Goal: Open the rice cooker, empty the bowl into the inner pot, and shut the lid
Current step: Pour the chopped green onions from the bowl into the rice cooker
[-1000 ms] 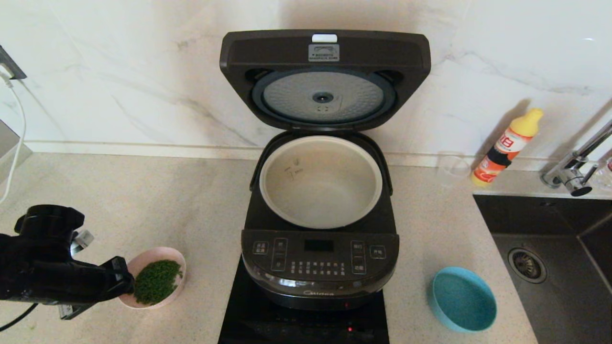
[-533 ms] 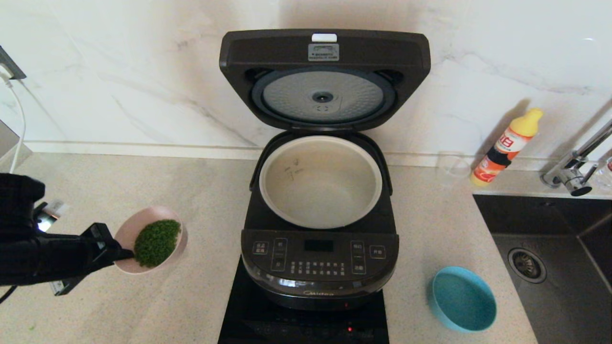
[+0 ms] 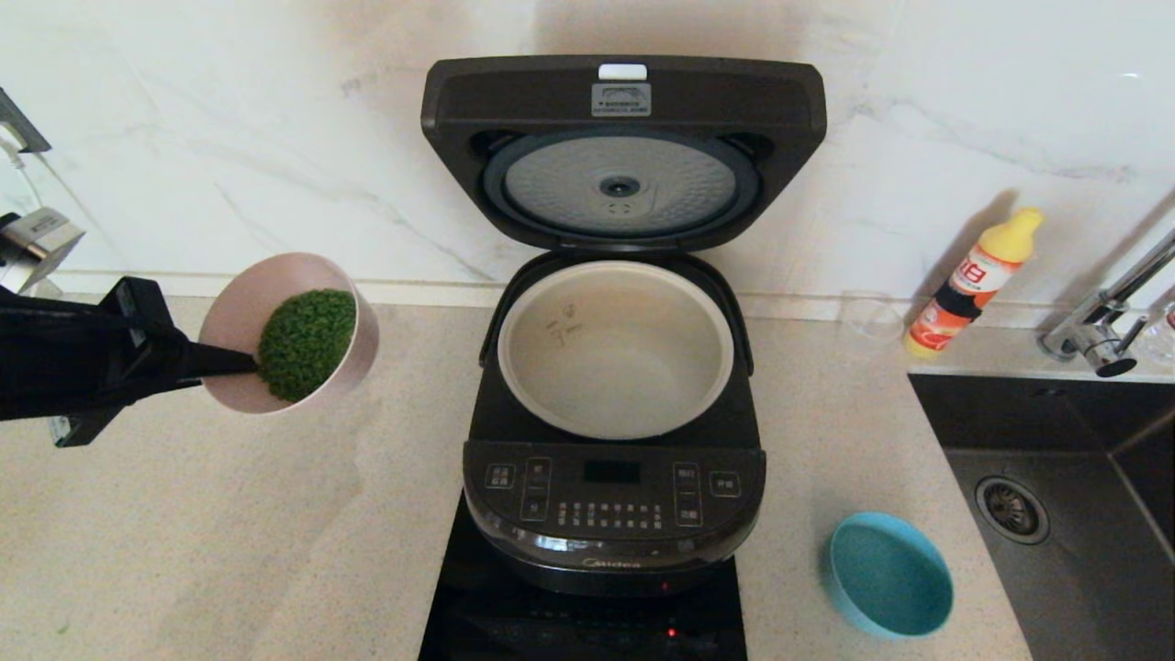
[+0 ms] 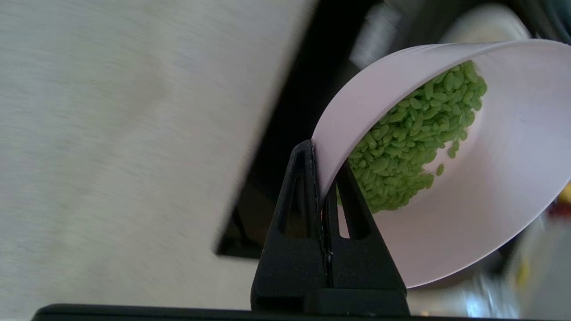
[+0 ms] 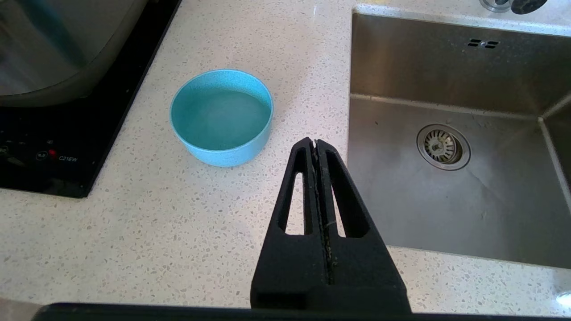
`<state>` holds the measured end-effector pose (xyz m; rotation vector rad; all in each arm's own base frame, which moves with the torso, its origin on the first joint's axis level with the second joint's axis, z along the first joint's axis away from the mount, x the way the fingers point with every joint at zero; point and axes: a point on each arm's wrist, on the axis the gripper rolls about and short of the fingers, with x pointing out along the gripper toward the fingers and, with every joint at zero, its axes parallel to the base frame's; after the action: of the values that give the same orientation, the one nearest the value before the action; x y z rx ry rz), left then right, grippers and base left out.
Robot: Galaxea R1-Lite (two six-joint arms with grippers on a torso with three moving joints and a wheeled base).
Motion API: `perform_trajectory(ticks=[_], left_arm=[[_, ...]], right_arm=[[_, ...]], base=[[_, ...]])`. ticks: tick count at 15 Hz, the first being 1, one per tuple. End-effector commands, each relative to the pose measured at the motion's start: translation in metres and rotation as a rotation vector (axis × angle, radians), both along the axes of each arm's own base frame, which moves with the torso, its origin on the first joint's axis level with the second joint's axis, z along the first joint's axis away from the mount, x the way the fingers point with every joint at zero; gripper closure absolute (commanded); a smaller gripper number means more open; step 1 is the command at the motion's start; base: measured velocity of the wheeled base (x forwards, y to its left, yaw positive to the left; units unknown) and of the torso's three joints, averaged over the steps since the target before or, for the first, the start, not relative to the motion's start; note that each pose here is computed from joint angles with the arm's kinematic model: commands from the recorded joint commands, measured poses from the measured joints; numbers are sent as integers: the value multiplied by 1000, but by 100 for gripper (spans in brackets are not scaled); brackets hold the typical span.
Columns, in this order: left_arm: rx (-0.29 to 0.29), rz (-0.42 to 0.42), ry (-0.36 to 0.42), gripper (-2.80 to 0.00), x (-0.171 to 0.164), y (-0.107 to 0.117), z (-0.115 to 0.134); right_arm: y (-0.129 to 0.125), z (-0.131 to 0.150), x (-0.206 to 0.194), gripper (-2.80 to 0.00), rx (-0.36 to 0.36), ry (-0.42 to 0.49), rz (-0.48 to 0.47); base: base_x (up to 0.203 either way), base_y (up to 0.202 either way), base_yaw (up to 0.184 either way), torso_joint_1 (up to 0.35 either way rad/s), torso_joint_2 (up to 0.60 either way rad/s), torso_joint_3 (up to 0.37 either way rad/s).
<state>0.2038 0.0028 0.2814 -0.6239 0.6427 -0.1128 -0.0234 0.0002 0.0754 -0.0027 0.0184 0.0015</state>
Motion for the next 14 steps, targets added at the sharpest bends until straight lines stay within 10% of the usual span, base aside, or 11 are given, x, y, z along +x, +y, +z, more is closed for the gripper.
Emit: perform_trajectory(ticks=[1, 14], left_arm=[[-3, -80, -26, 0, -4, -17, 14], [78, -286, -6, 0, 35, -98, 11]], right_arm=[[0, 0, 0, 0, 0, 0, 1], [0, 0, 0, 0, 0, 0, 0]], base=[[0, 0, 0, 0, 0, 0], [0, 0, 0, 0, 0, 0]])
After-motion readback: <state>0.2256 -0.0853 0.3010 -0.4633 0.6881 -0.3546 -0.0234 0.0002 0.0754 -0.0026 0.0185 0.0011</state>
